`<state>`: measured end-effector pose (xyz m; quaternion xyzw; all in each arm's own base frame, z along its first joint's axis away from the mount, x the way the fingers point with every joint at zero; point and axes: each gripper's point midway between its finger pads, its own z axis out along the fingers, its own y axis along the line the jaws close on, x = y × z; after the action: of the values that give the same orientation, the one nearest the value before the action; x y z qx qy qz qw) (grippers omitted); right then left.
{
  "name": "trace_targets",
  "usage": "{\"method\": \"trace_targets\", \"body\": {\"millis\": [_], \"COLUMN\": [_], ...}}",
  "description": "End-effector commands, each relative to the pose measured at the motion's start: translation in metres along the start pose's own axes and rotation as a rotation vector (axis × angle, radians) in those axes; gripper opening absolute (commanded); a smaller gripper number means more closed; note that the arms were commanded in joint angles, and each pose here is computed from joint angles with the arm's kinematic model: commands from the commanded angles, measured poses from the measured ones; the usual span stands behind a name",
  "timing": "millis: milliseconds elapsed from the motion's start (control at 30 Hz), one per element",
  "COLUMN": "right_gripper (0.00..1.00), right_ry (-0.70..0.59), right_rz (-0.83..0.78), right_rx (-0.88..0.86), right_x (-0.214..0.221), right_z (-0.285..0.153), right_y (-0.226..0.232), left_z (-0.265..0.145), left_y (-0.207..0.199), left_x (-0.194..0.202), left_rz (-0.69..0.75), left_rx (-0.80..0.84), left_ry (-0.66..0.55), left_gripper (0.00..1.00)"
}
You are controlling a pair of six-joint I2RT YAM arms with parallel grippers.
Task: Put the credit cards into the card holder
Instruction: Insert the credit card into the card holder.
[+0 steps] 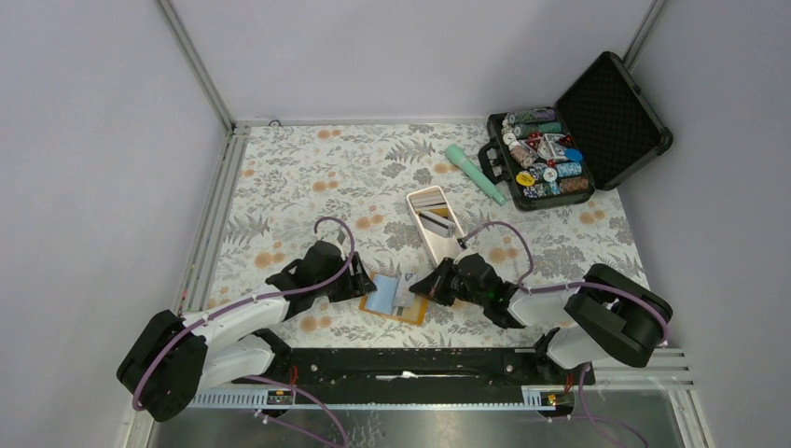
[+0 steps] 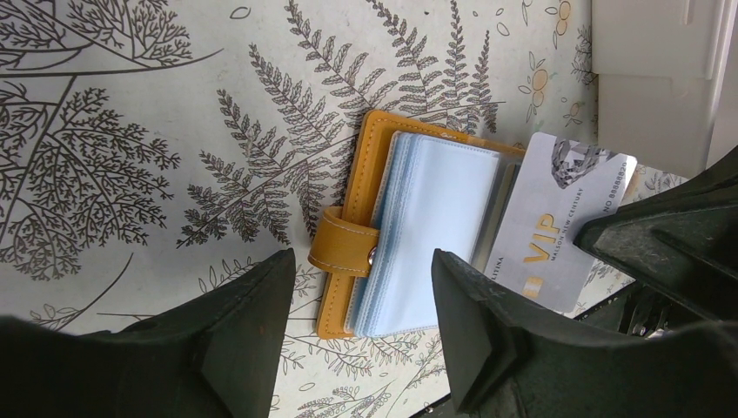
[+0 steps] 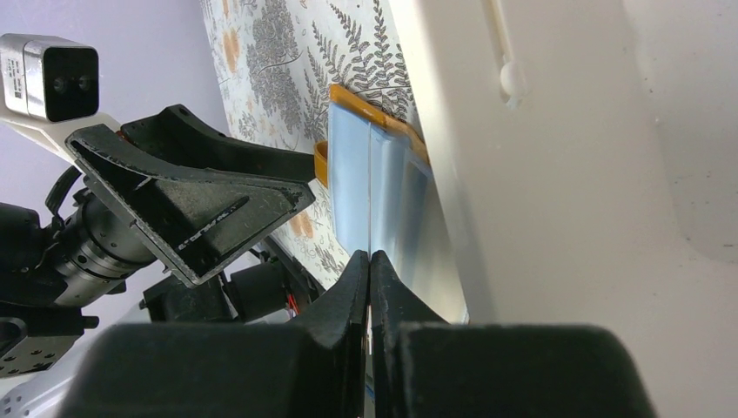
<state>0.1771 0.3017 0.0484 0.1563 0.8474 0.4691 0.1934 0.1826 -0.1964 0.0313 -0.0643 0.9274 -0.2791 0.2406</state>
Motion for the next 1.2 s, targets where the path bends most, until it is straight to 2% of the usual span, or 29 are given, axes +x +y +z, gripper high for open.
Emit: {"method": "trace_targets", "body": {"millis": [0,667,1167], "right_gripper": [0.00,0.00,0.00], "right_ry": [-0.039,-0.058,-0.037], "right_rz": [0.013,-0.020,0.001], "right_rx": [-0.018,0.056,0.037], "right_x": [-0.004,-0.001,0.007], "right_z": [0.002,-0.001,0.007], "right_y": [0.002,-0.013,-0.013], "left_z": [-0.001,-0.001,-0.001], "left_y": [-0.006,-0.005,-0.006], "left_x": [-0.005,-0.004,-0.004], "left_rz": [0.007,0.010,0.011], "left_rx": [0.025,0.024,0.030], "left_ry": [-0.018,-0.017,-0.014], "left_gripper": [0.61,0.58,0.57]}}
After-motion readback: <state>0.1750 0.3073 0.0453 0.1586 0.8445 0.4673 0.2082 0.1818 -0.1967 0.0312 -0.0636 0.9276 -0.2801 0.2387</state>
